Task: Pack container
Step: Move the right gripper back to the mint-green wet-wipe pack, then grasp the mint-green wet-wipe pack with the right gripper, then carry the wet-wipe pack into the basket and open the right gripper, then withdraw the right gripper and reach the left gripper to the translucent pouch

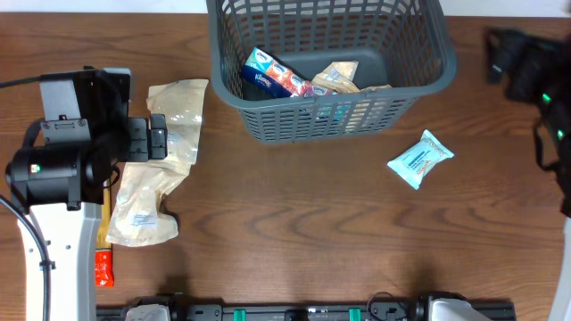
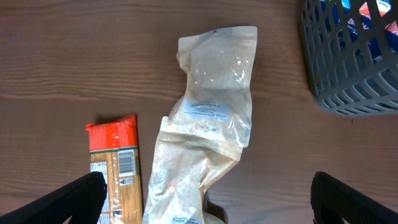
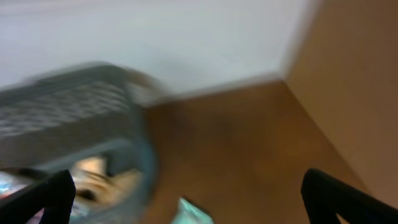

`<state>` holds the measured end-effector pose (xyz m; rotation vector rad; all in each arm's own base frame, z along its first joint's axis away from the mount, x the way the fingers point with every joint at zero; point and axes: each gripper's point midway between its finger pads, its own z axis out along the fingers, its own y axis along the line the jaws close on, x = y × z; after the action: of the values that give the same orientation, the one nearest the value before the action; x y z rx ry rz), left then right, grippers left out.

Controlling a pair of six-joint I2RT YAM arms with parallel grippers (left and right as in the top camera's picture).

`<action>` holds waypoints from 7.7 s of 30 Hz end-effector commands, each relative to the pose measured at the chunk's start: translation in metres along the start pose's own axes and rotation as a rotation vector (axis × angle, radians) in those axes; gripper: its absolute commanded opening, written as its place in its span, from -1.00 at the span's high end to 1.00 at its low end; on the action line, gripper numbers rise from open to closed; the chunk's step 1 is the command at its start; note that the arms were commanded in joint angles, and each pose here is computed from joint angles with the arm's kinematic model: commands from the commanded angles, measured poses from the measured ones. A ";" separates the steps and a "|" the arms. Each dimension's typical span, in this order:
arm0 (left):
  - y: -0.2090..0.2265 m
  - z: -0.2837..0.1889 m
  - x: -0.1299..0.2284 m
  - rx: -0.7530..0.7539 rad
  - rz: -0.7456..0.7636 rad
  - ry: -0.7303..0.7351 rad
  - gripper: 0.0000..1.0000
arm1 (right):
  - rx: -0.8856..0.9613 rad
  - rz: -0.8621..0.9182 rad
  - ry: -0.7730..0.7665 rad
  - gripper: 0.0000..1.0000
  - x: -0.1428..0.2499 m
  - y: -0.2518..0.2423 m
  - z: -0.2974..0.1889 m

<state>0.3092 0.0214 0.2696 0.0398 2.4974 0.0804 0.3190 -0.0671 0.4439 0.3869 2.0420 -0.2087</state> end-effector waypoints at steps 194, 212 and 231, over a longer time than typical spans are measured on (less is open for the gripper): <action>0.012 0.016 -0.006 -0.066 0.020 0.024 -0.97 | -0.890 -0.186 -0.071 -0.98 0.030 0.171 0.001; 0.053 0.061 0.006 -0.173 -0.047 0.150 -0.97 | -0.008 -0.193 0.110 -0.99 0.046 0.003 -0.034; 0.028 0.219 0.025 0.089 0.042 0.297 -0.97 | -0.009 -0.201 0.114 -0.98 0.047 0.003 -0.033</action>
<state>0.4147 0.0692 0.0858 0.0765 2.8055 0.0272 0.2745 -0.0438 0.4174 0.1786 2.2010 -0.2925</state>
